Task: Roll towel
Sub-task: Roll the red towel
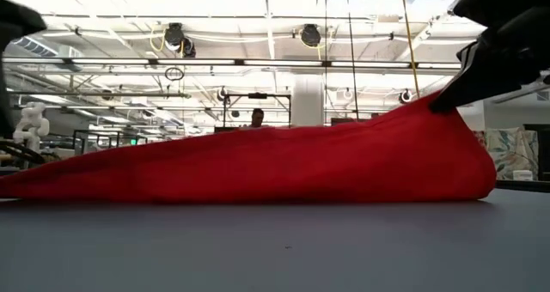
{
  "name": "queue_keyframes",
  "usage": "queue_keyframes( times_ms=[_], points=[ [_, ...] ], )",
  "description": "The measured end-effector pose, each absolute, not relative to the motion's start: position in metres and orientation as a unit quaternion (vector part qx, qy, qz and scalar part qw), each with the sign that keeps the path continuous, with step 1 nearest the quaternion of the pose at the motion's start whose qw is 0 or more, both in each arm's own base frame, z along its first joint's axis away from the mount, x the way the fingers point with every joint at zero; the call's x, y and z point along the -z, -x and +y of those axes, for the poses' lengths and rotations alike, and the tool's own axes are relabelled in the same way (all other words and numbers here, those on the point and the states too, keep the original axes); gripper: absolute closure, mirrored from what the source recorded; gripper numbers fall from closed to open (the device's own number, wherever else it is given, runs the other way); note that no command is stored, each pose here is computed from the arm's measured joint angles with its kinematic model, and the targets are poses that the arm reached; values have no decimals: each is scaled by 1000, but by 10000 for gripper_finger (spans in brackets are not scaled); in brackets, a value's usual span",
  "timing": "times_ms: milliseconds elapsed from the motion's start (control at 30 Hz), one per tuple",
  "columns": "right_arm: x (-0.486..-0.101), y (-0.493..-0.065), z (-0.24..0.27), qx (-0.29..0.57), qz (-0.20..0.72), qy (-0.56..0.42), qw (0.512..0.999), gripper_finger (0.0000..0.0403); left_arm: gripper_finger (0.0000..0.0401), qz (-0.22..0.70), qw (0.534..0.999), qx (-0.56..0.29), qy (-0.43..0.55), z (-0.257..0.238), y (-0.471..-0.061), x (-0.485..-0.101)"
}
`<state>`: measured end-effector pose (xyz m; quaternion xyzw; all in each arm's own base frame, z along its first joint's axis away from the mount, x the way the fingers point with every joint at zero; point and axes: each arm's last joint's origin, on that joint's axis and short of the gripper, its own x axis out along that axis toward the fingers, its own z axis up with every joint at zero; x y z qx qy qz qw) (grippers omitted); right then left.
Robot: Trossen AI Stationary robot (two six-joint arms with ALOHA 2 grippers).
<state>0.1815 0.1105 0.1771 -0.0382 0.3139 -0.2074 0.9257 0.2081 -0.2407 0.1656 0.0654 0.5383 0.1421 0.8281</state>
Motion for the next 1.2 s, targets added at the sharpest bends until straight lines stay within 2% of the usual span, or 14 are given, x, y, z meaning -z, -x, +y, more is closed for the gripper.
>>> queue_keyframes(
  times_ms=[433, 533, 667, 1200],
  points=[
    [-176, -183, 102, 229, 324, 35, 917, 402, 248, 516, 842, -152, -36, -237, -198, -141],
    [-175, -183, 102, 230, 327, 36, 916, 402, 248, 500, 854, -145, -13, -237, -197, -132],
    [-175, -182, 102, 225, 333, 29, 915, 402, 248, 465, 870, -159, -28, -237, -197, -133],
    [-174, -182, 101, 232, 335, 18, 913, 402, 248, 477, 862, -173, -17, -227, -190, -117]
  ],
)
